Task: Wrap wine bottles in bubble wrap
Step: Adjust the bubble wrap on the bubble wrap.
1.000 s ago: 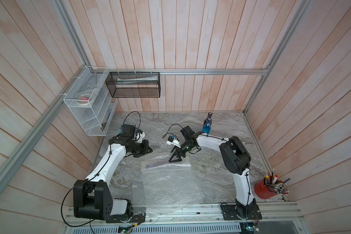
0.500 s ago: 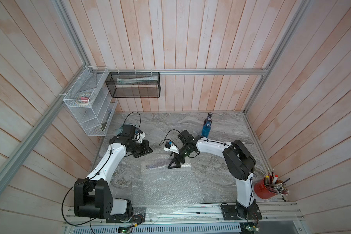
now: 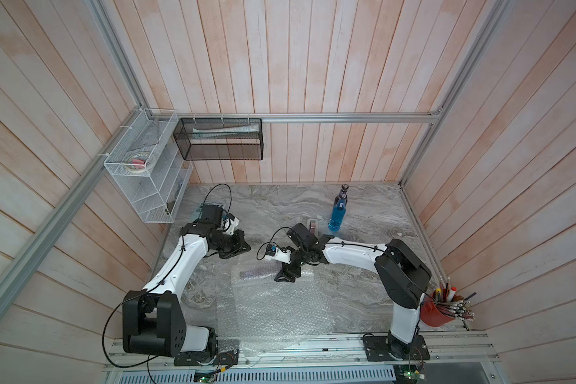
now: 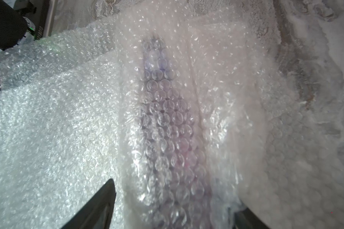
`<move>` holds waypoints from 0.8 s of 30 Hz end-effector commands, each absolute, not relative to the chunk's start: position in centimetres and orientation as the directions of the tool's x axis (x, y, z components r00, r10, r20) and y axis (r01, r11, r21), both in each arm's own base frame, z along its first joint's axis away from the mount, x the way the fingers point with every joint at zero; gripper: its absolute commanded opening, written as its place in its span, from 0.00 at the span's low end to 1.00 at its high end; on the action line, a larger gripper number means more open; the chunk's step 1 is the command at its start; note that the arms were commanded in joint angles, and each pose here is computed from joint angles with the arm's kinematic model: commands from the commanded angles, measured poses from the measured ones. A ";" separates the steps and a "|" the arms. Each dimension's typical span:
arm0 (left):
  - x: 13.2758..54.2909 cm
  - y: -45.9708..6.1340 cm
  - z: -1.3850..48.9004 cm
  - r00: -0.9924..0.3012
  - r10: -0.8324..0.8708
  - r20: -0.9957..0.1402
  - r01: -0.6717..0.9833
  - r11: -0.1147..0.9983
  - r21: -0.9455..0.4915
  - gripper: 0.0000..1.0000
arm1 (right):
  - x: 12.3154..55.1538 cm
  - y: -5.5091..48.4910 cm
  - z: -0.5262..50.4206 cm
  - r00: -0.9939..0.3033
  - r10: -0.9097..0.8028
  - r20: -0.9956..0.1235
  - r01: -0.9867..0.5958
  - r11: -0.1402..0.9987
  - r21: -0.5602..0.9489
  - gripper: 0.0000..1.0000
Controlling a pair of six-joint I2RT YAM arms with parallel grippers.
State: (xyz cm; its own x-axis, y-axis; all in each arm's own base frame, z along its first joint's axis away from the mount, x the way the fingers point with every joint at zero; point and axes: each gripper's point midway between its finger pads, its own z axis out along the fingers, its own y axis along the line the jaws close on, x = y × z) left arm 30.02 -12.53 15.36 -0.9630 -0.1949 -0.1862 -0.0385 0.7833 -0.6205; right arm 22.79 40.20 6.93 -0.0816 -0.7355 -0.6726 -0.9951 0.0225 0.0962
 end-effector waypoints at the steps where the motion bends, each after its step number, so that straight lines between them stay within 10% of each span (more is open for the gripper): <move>1: 30.1 -12.6 15.1 -0.965 -0.184 -0.186 -0.027 0.779 -0.627 0.00 | 22.9 40.4 7.6 -0.011 -0.737 -0.676 -1.000 0.020 -0.005 0.71; 24: 29.6 -15.4 14.7 -0.980 -0.142 -0.137 -0.013 0.741 -0.672 0.00 | 22.0 39.1 7.6 0.259 -0.763 -0.593 -0.905 0.022 -0.424 0.53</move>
